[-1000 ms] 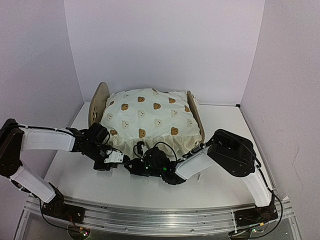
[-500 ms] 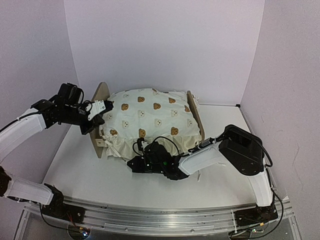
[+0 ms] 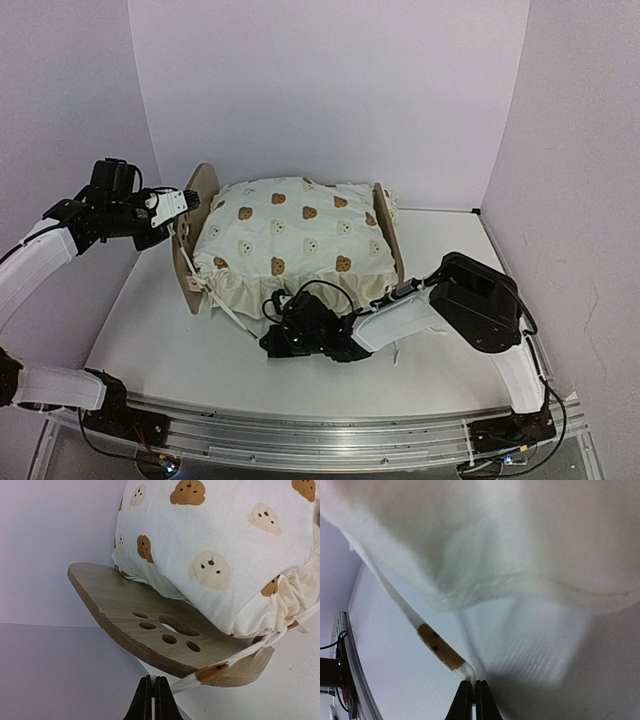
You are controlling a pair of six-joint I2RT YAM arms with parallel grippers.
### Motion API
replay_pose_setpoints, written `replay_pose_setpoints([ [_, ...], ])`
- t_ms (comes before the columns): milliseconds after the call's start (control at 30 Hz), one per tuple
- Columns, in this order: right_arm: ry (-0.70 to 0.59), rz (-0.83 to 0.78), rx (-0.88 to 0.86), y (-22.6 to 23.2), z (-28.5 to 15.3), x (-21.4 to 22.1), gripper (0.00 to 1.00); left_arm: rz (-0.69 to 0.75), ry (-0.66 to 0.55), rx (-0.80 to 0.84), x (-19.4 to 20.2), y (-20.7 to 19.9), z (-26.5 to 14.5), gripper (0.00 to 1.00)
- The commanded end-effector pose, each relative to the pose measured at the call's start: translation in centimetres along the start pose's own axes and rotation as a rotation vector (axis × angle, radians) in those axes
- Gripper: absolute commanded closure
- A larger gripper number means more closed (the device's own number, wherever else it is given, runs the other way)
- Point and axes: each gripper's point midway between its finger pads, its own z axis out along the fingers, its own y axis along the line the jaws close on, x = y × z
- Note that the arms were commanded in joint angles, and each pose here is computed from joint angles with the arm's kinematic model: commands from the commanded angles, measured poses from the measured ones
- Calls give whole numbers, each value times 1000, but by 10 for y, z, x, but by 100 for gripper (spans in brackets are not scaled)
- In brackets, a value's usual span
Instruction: Set up the pet bed
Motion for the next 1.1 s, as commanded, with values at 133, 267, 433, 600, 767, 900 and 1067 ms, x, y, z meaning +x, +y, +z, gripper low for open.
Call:
replay_pose_setpoints([
  [133, 253, -336, -25, 49, 14, 75, 100, -29, -111, -262, -22, 62, -41, 100],
  [267, 302, -390, 142, 4, -7, 88, 100, -74, -143, -292, -29, 72, -50, 100],
  [433, 349, -422, 296, -39, -34, 98, 100, -53, -112, -299, -20, 65, -47, 100],
  [600, 395, -353, 358, -71, -44, 113, 100, -26, -104, -353, -20, 77, -52, 100],
  [767, 389, -329, 399, -86, -50, 111, 100, -25, -114, -386, -25, 90, -61, 100],
  [900, 391, -289, 419, -99, -51, 108, 100, -35, -109, -383, -24, 90, -62, 100],
  [1067, 395, -262, 451, -117, -63, 113, 100, -31, -106, -391, -24, 93, -64, 100],
])
